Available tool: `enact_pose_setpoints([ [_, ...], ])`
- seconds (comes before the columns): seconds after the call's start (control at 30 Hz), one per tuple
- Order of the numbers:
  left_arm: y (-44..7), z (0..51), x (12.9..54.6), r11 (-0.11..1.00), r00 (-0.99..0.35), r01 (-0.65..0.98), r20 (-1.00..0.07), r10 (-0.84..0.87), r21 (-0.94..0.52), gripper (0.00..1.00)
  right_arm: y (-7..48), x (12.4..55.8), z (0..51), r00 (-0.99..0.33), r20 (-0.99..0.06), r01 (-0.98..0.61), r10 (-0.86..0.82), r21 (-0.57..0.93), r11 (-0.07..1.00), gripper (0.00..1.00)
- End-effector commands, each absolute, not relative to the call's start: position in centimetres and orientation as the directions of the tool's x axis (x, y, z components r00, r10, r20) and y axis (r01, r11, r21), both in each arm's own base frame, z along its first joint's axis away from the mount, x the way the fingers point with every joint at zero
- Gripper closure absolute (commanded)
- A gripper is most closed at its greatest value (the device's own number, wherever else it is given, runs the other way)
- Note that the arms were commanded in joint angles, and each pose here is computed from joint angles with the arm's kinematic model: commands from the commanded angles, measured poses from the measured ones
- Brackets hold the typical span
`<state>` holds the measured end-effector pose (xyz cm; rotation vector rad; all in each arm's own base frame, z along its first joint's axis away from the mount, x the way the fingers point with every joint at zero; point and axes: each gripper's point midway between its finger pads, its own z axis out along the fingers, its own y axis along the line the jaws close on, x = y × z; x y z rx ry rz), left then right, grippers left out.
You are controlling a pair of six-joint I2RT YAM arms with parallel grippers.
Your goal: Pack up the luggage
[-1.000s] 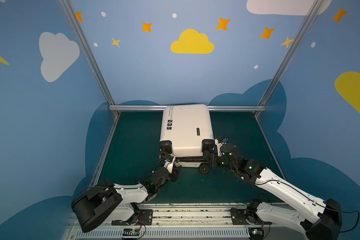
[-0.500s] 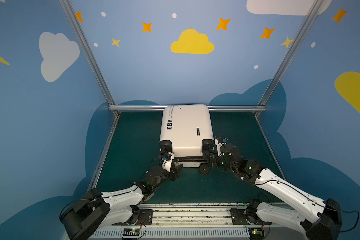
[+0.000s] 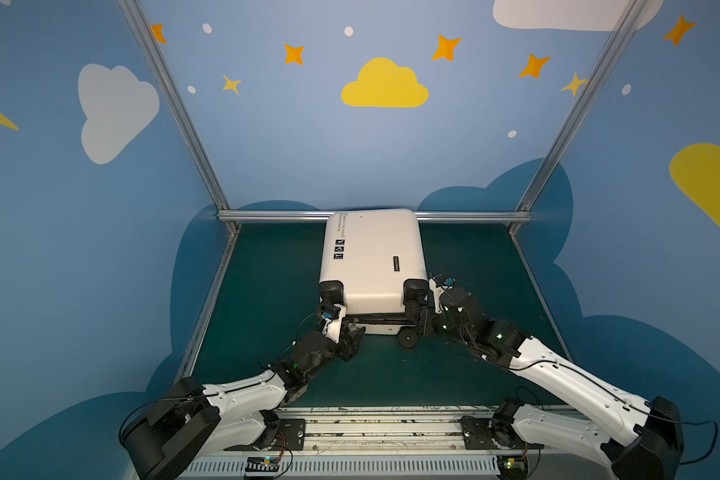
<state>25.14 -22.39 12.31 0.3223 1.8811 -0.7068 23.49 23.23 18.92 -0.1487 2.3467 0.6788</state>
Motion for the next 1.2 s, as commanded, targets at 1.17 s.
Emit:
enact_pose_setpoints([
  [1.17,-17.0,10.7,22.5,0.879,-0.421,0.392,-0.903,-0.091,-0.271,0.34,31.2,19.9,23.6,-0.658,-0.751,-0.598,-0.055,0.478,0.643,1.0],
])
